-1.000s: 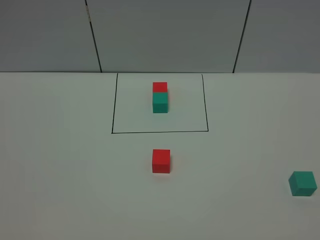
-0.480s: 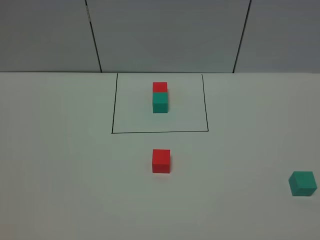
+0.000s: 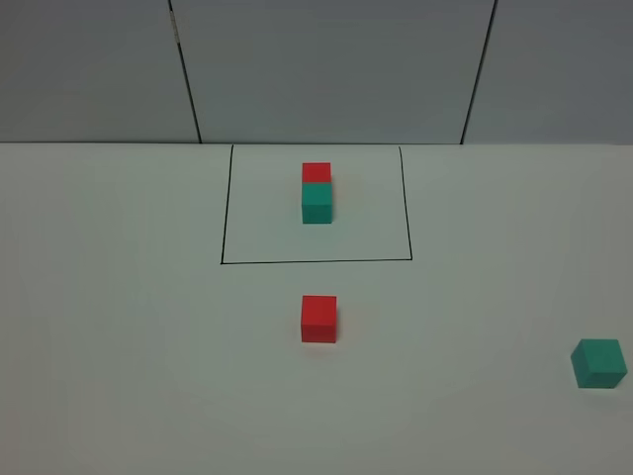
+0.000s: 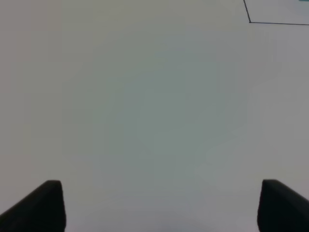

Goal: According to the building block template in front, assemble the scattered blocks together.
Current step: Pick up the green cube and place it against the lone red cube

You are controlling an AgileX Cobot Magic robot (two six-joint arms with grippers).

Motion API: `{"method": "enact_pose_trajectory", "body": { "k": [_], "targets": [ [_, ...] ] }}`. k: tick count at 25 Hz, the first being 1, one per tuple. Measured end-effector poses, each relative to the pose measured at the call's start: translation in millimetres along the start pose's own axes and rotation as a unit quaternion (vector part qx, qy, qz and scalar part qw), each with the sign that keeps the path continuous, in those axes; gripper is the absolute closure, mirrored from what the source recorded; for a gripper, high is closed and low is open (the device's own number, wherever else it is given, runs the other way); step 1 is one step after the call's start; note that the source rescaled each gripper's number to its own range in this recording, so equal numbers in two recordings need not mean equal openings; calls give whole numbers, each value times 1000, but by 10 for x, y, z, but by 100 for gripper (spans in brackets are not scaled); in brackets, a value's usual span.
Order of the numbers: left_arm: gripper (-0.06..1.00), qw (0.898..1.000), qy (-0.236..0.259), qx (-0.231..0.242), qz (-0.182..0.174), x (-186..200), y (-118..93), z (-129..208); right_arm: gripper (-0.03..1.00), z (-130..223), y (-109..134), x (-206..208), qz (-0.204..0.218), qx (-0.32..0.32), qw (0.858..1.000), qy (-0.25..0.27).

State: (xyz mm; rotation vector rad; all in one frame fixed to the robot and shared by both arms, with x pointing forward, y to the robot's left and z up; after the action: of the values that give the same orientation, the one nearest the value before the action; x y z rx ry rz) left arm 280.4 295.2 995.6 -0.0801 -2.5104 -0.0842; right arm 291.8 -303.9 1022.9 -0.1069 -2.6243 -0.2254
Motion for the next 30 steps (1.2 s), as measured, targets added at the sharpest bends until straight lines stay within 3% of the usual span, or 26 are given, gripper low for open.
{"method": "enact_pose_trajectory", "body": {
  "k": [30],
  "targets": [
    [6,1000,0,1,0,-1,0,0,41,0,0,0,0,0,1000,0]
  ]
}}
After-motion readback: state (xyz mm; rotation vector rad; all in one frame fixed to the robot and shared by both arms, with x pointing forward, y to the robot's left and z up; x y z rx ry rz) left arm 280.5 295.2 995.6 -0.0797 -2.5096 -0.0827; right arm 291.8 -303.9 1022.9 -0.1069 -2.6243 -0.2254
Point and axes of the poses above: a point on each arm's last joint axis where the gripper is mounted, x pointing back along that axis away from the gripper, y along the wrist's bending axis when the last joint is at zero, z = x × y, the point moved 6 cm from there along -x, pointing out along that axis toward the gripper, and after that the axes turned 7 degrees about -x, right-handed, at the moved point
